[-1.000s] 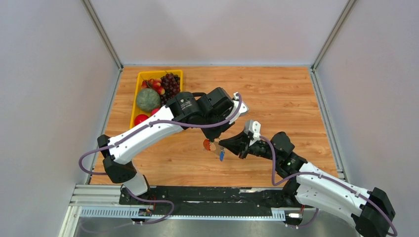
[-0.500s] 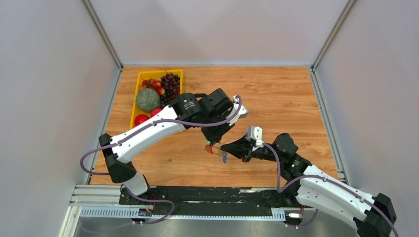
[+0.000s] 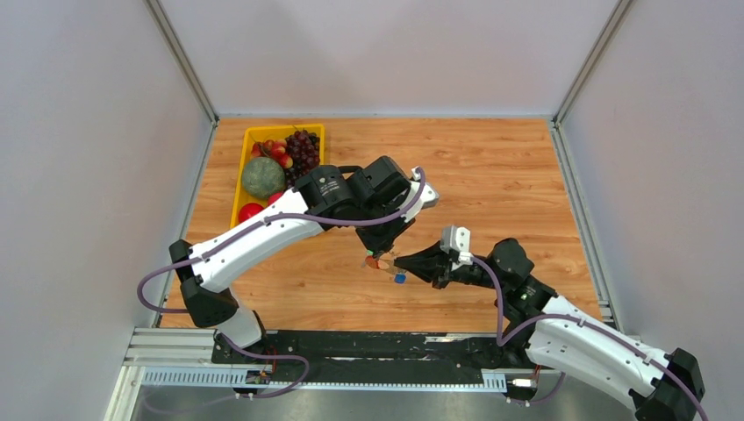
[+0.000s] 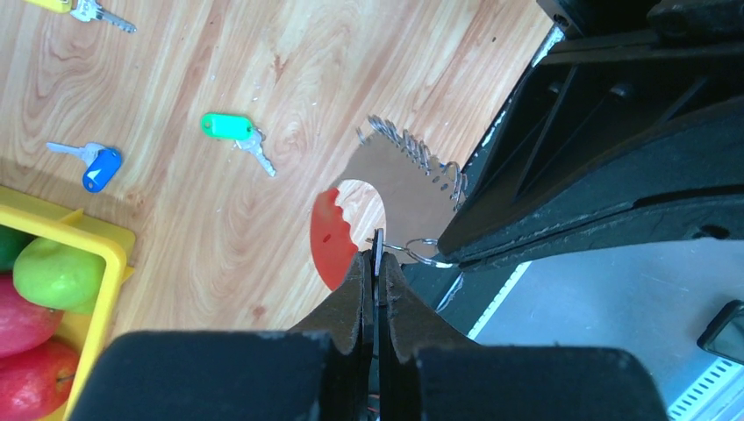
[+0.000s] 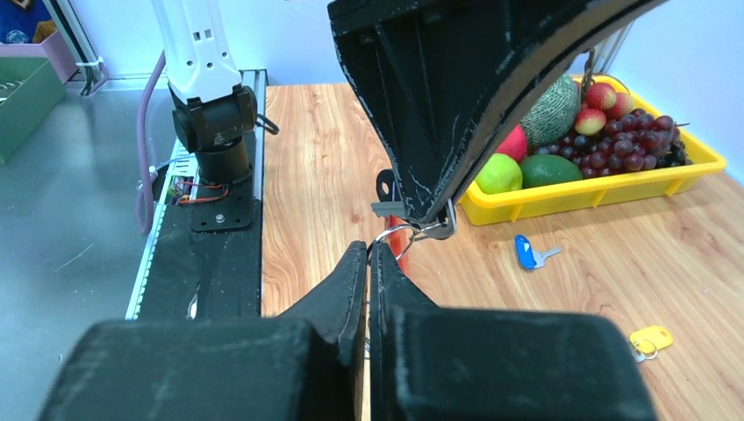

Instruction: Remove the keys from the keyring

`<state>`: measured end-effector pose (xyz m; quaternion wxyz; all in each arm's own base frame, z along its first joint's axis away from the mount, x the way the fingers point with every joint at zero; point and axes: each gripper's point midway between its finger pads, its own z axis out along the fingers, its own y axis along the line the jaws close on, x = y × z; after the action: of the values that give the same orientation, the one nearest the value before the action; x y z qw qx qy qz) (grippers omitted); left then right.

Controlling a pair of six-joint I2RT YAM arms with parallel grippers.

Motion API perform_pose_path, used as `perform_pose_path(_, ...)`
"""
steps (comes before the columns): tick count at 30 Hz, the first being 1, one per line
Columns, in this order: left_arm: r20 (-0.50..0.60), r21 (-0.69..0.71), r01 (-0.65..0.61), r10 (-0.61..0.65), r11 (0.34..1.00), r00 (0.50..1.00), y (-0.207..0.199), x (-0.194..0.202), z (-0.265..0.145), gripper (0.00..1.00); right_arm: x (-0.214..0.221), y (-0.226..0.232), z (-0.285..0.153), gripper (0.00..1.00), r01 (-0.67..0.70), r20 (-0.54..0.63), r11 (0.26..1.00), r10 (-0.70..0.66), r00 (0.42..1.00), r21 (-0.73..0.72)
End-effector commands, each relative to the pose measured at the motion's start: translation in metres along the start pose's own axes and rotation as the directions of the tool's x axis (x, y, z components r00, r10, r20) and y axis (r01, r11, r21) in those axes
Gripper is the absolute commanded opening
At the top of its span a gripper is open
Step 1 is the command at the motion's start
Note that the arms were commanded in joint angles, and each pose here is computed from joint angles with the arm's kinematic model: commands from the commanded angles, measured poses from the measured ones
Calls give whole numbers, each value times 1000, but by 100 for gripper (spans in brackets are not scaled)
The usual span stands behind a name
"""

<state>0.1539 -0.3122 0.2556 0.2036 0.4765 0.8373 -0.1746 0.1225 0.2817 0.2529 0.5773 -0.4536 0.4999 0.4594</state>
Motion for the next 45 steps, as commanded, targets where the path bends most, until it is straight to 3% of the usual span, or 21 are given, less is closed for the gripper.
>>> perform_pose_path(1,103,-59,12,-6,998,995,11,-13,-21,0,-17,6,-4,0,43,58,999,-42,997,-14)
perform_pose_path(14,120,31,7,-10,1000,993,-4,-16,-20,0,-22,-3,-7,0,51,75,998,-54,996,48)
perform_pose_path(24,140,10,11,-12,1000,990,-1,-17,-26,0,-21,-13,-11,0,37,84,992,-47,995,120)
perform_pose_path(45,200,58,-15,3,998,980,-11,-21,-39,0,-12,-37,-3,0,-172,107,957,151,983,234)
